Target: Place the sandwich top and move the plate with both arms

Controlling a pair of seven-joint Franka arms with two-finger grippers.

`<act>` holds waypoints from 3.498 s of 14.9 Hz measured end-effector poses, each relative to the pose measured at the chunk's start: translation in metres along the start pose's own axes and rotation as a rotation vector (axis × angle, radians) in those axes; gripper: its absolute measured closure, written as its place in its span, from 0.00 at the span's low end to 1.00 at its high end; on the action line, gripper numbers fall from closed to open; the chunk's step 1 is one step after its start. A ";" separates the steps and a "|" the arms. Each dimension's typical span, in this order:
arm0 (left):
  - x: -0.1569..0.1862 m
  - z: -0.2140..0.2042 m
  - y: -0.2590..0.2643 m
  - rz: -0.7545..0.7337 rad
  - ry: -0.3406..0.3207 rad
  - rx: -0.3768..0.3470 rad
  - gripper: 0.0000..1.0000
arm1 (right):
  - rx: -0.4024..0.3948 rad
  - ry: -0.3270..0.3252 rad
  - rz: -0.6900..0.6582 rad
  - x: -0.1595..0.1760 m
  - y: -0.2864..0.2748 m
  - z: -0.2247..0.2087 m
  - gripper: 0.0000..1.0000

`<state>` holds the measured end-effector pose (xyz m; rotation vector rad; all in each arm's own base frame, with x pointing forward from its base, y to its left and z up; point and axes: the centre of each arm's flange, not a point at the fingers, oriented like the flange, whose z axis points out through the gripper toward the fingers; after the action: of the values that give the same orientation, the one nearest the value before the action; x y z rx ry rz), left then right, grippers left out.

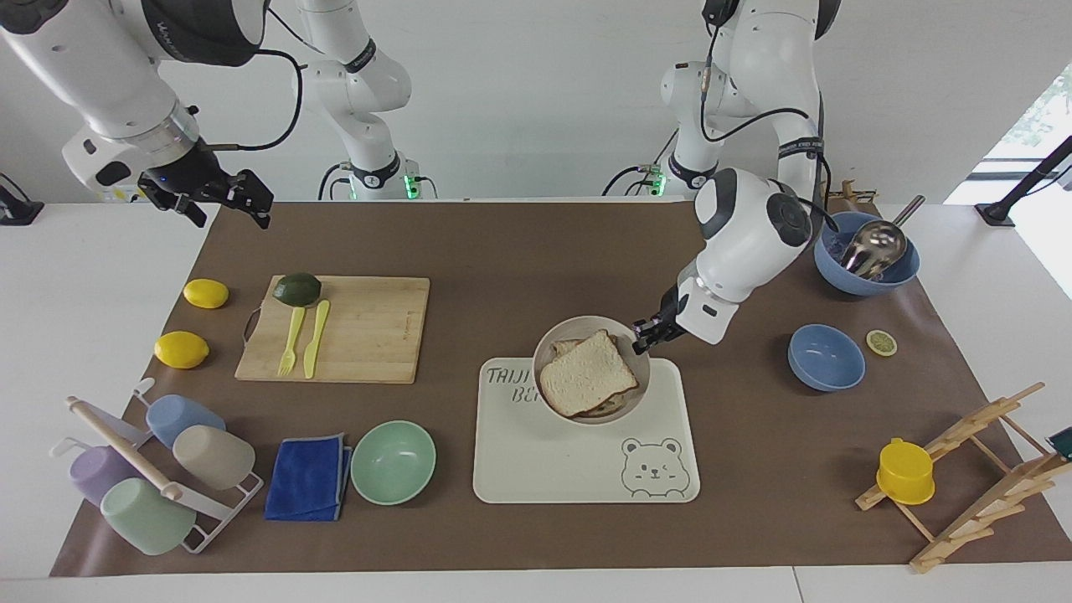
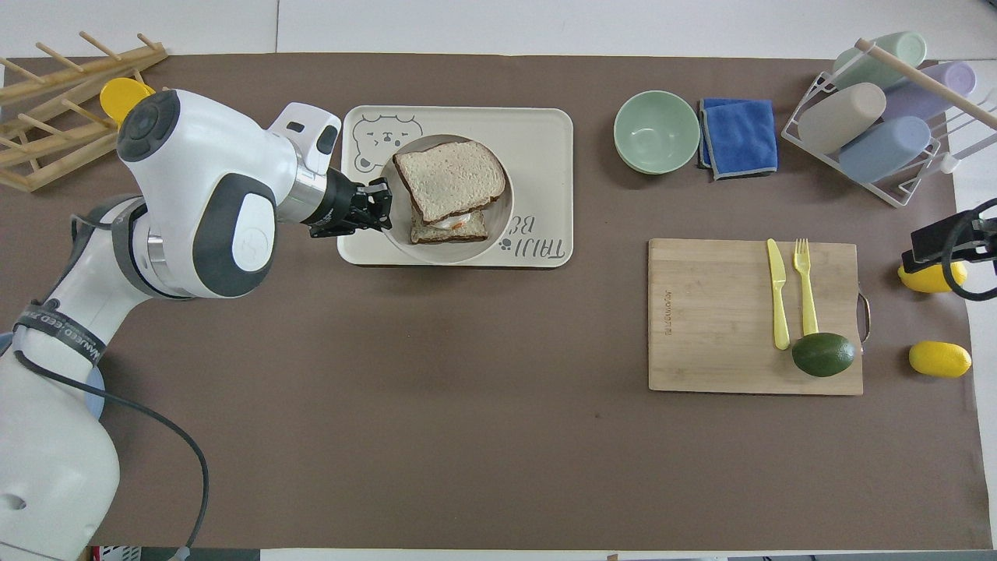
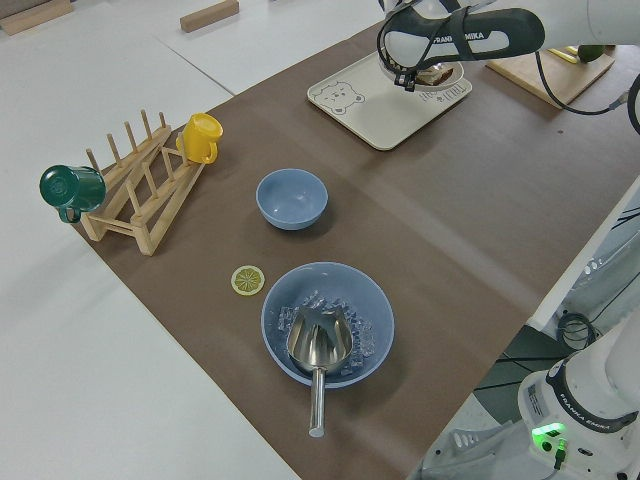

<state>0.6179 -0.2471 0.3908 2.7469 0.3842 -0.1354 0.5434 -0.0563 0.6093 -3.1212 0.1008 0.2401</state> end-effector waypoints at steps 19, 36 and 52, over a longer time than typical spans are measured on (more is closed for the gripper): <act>0.050 0.061 -0.004 0.047 0.030 -0.027 0.67 | 0.000 0.000 -0.001 0.000 0.000 0.000 0.00; -0.003 -0.228 -0.076 0.254 0.077 0.232 0.00 | 0.000 0.000 -0.001 0.000 0.000 0.000 0.00; -0.086 -0.284 -0.093 0.279 -0.011 0.360 0.00 | -0.002 0.001 -0.018 0.000 -0.010 0.000 0.00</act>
<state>0.5222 -0.0813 0.6350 3.1165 -0.0356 -0.1601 0.5442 -0.0465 0.6096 -3.1231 0.0723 0.2394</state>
